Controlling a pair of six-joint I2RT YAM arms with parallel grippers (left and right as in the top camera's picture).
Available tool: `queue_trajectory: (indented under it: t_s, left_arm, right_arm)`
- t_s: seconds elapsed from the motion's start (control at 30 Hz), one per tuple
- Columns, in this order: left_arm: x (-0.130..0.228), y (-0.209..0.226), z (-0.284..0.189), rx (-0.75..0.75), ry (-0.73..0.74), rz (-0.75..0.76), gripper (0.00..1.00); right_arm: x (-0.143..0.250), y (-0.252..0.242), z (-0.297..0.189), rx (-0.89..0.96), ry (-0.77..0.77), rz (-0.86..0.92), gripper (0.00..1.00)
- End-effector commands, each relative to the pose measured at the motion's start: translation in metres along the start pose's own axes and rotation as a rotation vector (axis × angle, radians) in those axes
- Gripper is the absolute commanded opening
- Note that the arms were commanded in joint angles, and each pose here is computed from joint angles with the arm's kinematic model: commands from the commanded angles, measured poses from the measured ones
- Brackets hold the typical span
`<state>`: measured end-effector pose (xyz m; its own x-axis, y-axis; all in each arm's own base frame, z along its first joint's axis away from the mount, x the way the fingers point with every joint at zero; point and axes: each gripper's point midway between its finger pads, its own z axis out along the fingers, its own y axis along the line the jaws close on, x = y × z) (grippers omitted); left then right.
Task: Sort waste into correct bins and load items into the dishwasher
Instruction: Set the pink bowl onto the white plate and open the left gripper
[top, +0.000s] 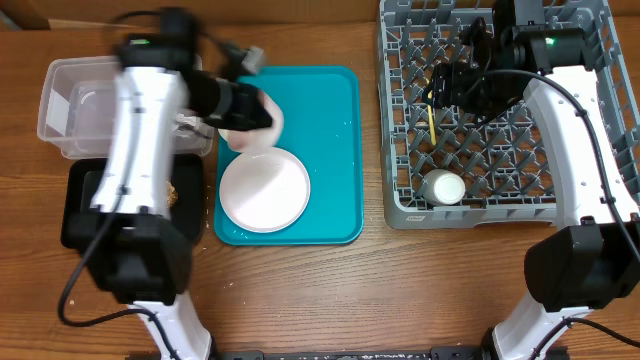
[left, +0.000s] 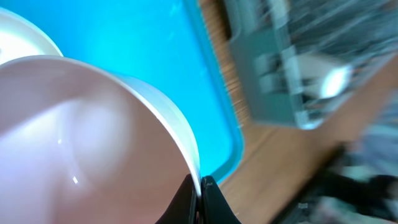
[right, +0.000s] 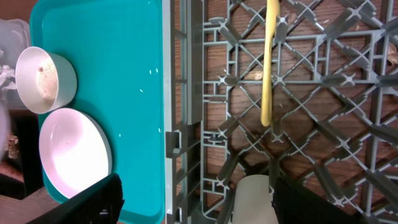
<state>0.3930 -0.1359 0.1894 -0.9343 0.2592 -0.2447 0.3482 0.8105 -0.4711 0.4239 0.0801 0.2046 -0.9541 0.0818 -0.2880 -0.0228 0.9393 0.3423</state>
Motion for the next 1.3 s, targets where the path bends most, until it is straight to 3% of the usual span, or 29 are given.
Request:
queue_trajectory:
  t_s: [0.0,0.17,0.57,0.77,0.9,0.97,1.1,1.27]
  left_arm:
    - [0.006,0.018,0.003,-0.338,0.043,-0.058,0.04]
    - [0.035,0.02,0.017,-0.567,0.153,-0.093,0.04]
    - [0.085,0.036,0.093,-0.569,0.272,-0.11,0.04]
    - [0.088,0.033,0.103,-0.568,0.273,-0.081,0.06]
    - [0.085,0.032,0.104,-0.569,0.273,-0.036,0.46]
    - [0.081,0.033,0.1,-0.58,0.264,-0.029,0.59]
    - [0.054,0.026,0.081,-0.574,0.19,-0.03,0.62]
    - [-0.005,0.012,0.044,-0.593,-0.006,0.016,0.71]
  right_arm:
    - [-0.007,0.01,-0.017,-0.015,-0.053,-0.022,0.8]
    - [-0.006,0.01,-0.017,-0.015,-0.05,-0.022,0.8]
    - [-0.011,0.008,-0.018,-0.003,-0.068,-0.026,0.8]
    - [-0.011,0.008,-0.018,-0.002,-0.07,-0.026,0.8]
    - [-0.011,0.008,-0.018,-0.001,-0.068,-0.025,0.8]
    - [-0.011,0.008,-0.018,-0.001,-0.067,-0.025,0.8]
    - [-0.011,0.008,-0.018,-0.002,-0.069,-0.026,0.8]
    - [-0.011,0.009,-0.017,-0.003,-0.068,-0.028,0.8]
